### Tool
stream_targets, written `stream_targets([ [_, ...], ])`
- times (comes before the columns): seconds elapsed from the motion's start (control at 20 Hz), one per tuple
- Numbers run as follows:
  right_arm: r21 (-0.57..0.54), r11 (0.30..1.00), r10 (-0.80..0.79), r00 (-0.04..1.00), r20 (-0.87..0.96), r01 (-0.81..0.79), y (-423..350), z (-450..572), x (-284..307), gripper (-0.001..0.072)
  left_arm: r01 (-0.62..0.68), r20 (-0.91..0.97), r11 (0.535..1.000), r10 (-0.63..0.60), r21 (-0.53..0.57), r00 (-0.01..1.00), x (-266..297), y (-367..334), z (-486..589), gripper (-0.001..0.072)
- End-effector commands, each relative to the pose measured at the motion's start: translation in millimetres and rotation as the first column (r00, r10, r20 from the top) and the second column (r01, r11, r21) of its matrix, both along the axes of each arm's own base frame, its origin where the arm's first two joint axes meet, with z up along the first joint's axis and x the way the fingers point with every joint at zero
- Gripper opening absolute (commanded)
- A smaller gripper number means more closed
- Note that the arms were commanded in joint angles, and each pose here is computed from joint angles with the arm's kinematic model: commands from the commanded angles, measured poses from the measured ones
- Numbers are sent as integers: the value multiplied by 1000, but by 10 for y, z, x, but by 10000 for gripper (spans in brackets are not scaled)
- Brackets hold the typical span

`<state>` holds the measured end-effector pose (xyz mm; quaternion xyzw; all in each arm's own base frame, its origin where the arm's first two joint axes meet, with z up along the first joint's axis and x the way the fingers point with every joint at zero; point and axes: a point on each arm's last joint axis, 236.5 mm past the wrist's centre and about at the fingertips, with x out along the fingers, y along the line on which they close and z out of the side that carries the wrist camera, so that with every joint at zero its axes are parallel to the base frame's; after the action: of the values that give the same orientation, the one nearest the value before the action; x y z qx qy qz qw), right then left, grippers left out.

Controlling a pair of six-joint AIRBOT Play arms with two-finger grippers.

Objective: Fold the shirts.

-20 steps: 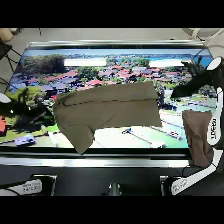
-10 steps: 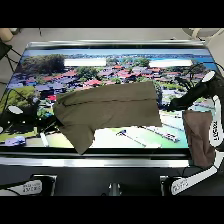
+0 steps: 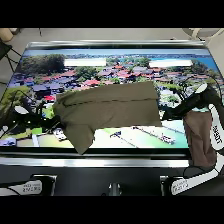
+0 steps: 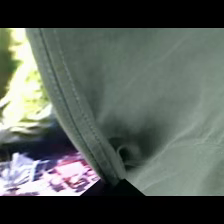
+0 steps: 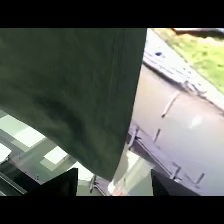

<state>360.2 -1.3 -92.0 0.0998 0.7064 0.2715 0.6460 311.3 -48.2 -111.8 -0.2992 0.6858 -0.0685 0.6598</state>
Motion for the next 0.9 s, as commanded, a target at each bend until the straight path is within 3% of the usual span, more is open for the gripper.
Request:
stream_targets([
  [0.0,55,997,-55,999,0,54,221,-166,-42,485,6,5,1000,-6,6,1000,12,-8,-3,24],
  [0.15,35,999,-23,1000,-11,23,403,-294,-106,484,12,9,1000,-12,8,1000,16,-27,0,24],
  [0.2,27,1000,-12,1000,3,12,458,-313,-77,422,15,14,1000,-15,9,1000,21,-25,10,24],
  [0.3,11,1000,-25,999,26,25,489,-290,4,19,37,53,999,-38,18,998,74,-2,104,23],
  [0.5,-73,996,74,955,288,-55,327,583,415,18,-2,390,994,-42,110,920,714,216,1250,21],
  [0.6,-198,980,125,825,551,-16,146,1695,735,18,-55,669,983,-79,177,739,981,274,2591,21],
  [0.65,-261,964,156,694,703,47,63,2488,813,18,-104,802,974,-104,202,589,957,272,3456,22],
  [0.75,-311,917,228,314,922,250,-64,4223,587,18,-240,967,950,-154,201,202,518,237,5166,22],
  [0.85,-241,876,287,-50,957,418,-55,5596,-172,18,-327,980,938,-161,115,-117,-242,122,6339,22],
])
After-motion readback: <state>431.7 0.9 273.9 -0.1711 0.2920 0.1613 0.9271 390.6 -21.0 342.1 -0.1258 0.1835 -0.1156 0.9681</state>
